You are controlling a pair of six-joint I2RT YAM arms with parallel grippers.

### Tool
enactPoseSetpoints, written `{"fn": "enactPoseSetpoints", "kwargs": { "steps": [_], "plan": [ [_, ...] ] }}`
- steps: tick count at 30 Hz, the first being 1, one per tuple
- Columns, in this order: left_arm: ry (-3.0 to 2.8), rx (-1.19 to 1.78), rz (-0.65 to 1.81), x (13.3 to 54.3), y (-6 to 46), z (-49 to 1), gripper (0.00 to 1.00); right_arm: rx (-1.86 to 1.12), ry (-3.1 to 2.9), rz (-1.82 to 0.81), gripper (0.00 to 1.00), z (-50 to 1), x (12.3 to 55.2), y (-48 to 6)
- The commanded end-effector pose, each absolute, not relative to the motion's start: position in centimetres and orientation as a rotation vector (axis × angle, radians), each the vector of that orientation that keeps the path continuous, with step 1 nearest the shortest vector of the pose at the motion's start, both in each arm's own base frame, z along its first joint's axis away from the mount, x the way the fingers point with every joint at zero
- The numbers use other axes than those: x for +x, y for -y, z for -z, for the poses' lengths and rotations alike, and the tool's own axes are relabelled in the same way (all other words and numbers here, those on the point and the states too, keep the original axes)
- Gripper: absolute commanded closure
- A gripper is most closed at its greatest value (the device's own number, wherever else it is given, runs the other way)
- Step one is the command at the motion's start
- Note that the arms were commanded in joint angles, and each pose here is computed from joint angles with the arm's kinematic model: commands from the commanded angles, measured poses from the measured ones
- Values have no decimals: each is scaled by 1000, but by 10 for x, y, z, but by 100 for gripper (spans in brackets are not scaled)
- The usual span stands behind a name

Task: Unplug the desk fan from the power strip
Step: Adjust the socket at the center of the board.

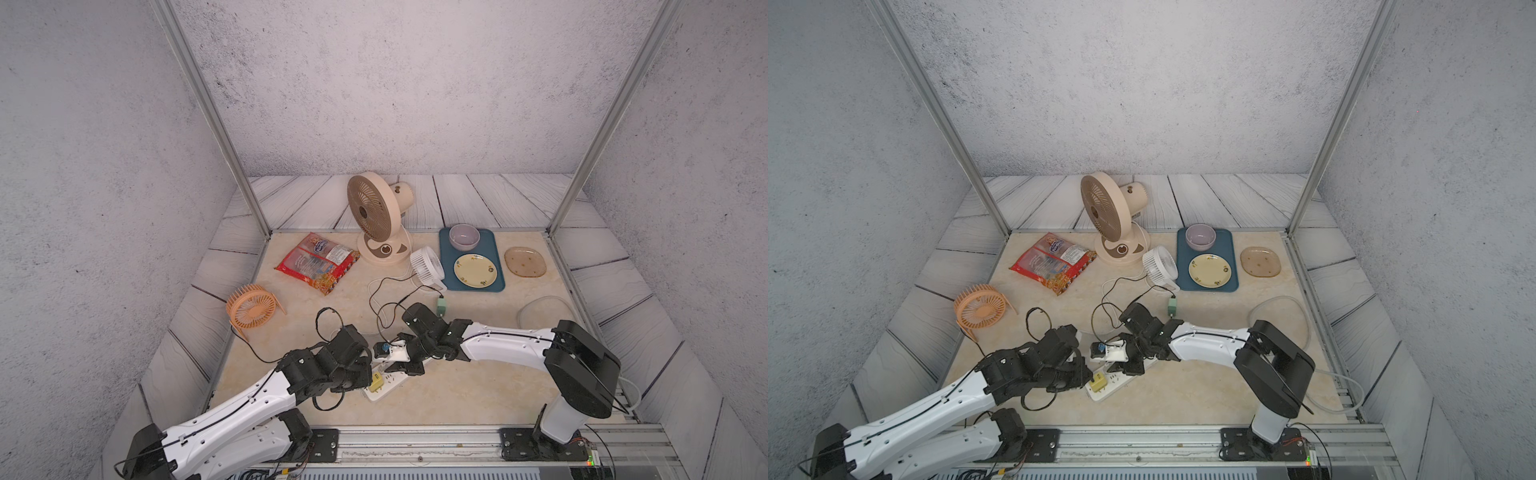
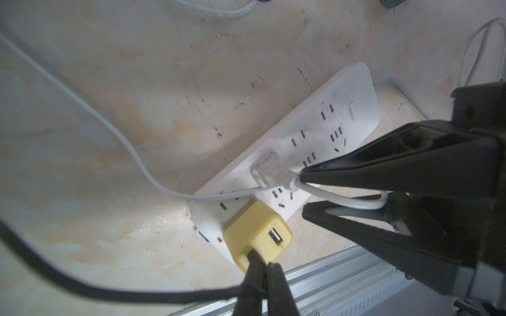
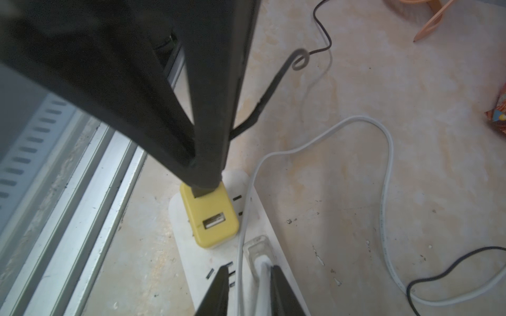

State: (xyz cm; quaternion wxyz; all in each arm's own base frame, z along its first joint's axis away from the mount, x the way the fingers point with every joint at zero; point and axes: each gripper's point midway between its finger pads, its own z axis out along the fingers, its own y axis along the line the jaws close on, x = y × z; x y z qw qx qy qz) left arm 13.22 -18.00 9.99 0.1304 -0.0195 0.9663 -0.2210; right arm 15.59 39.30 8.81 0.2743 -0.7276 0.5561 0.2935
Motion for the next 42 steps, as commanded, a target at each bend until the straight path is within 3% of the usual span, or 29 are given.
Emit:
{"fn": "enactPoseSetpoints", "kwargs": {
  "steps": [1,12,18,22,28,42],
  "plan": [
    [-2918,-43,335,116,137,-63,89,-1946,-1484,-832,71,-88,149,-394],
    [-2780,-20,473,126,143,-91,50,-1945,-1489,-840,72,-74,150,-397],
    [-2676,-23,554,131,143,-121,37,-1931,-1490,-860,77,-69,151,-403],
    [-2640,-48,560,134,140,-133,35,-1923,-1472,-875,82,-72,153,-409],
    [-2528,-270,528,144,115,-148,36,-1884,-1505,-843,100,-74,162,-413],
    [-2465,-621,433,151,88,-138,44,-1356,-1816,-469,100,-84,253,-408]
  ]
}}
